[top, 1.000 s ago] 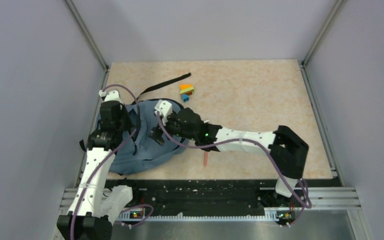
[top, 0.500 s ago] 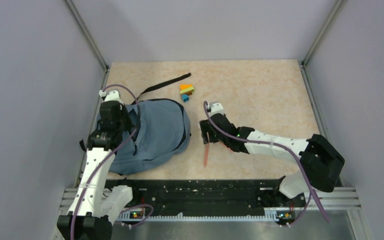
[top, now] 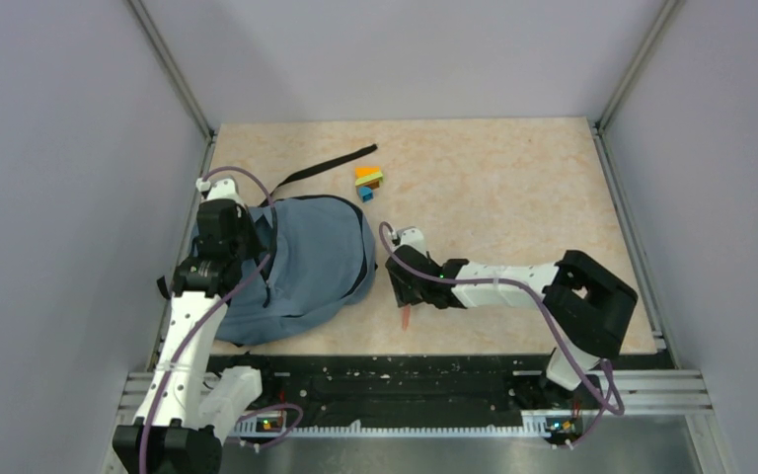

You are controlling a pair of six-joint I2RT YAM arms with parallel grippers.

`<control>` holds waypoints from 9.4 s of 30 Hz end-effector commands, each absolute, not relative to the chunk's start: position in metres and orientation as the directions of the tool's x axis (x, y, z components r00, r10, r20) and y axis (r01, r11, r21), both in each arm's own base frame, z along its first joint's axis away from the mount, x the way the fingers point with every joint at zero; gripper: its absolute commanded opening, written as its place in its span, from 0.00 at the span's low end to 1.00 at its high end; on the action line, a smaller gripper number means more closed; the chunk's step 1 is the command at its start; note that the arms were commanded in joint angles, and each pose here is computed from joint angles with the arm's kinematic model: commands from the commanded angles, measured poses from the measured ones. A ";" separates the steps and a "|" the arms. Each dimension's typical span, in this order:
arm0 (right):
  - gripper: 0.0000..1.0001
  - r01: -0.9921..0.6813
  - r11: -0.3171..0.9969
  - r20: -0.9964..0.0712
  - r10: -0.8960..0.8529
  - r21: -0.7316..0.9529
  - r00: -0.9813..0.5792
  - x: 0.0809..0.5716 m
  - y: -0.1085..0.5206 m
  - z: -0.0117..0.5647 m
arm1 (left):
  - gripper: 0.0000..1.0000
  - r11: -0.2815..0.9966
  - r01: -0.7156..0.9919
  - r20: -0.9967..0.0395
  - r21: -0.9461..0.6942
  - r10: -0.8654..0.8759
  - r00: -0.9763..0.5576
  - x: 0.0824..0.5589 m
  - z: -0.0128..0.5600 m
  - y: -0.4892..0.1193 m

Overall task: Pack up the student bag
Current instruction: Pick up the stationery from the center of the board, then place the stationery in the student bag, then pick up the stationery from the center of the board, then place the stationery in the student bag.

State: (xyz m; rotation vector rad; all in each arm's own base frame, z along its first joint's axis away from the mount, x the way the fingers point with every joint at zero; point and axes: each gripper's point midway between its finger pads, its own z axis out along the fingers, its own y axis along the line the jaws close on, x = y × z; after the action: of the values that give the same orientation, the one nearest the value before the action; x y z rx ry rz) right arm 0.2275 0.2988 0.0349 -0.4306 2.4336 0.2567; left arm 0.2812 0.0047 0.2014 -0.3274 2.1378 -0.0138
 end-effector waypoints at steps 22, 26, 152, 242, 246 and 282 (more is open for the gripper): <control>0.05 -0.320 0.946 -0.654 -0.216 0.042 -0.725 0.232 0.303 0.037 | 0.00 0.964 -0.205 -0.869 -0.170 -0.245 -0.431 0.292 0.231 0.002; 0.00 -0.333 0.939 -0.689 -0.184 0.087 -0.701 0.234 0.307 0.052 | 0.00 0.964 -0.199 -0.869 -0.173 -0.245 -0.429 0.292 0.232 0.001; 0.57 -0.501 0.865 -0.746 -0.332 0.003 -0.578 0.263 0.255 0.118 | 0.00 0.971 -0.152 -0.895 -0.182 -0.228 -0.384 0.288 0.246 -0.003; 0.00 -0.438 0.356 -0.452 -0.047 0.826 -0.891 0.260 0.597 0.202 | 0.00 0.977 -0.058 -0.901 -0.206 -0.213 -0.377 0.288 0.251 -0.019; 0.00 -0.403 0.302 -0.433 0.037 0.864 -0.901 0.270 0.611 0.223 | 0.00 0.977 -0.055 -0.900 -0.208 -0.213 -0.379 0.288 0.251 -0.019; 0.49 -0.663 0.406 -0.746 0.076 0.629 -0.662 0.265 0.594 0.234 | 0.00 0.976 -0.071 -0.902 -0.204 -0.216 -0.374 0.287 0.252 -0.016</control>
State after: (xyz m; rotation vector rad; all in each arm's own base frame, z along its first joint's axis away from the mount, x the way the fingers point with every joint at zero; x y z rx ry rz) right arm 0.2729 0.6018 0.1686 -0.4217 2.1225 1.2632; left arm 0.2771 -0.0104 0.2148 -0.2389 2.0964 -0.1080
